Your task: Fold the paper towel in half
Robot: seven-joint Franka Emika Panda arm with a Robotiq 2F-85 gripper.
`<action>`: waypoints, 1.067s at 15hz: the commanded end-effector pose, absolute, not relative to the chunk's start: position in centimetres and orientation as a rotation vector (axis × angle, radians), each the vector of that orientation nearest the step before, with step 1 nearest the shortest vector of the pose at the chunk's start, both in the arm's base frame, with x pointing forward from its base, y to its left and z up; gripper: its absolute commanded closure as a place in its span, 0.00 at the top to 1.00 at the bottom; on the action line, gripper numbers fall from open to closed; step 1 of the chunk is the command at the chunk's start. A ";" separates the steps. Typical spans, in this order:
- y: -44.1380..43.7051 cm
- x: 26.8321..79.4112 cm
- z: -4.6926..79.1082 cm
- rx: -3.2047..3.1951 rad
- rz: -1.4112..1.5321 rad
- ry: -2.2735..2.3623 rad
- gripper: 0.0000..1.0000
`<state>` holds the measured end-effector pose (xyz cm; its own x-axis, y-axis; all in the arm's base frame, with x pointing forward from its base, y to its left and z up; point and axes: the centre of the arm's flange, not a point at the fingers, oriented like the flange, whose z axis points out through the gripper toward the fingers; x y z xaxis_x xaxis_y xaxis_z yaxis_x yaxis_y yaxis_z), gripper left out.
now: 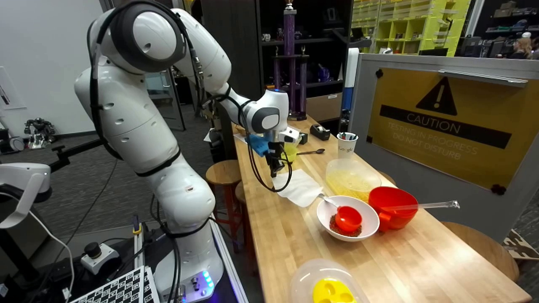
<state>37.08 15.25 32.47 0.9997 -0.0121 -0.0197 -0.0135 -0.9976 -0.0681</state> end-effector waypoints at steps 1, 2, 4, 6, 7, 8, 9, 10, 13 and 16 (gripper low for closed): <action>14.8 36.0 33.9 -3.056 0.008 0.017 0.00; 14.7 36.1 34.2 -3.054 0.002 0.023 0.00; 14.4 36.3 34.8 -3.048 -0.012 0.040 0.00; 13.8 36.6 35.3 -3.042 -0.032 0.060 0.00; 13.4 36.7 35.6 -3.039 -0.043 0.073 0.00; 13.0 36.8 35.9 -3.034 -0.054 0.087 0.00; 12.6 36.8 36.3 -3.030 -0.066 0.103 0.00; 12.2 36.9 36.7 -3.024 -0.080 0.121 0.00; 10.6 37.1 37.6 -3.003 -0.118 0.178 0.00; 8.7 37.1 38.3 -2.981 -0.144 0.245 0.00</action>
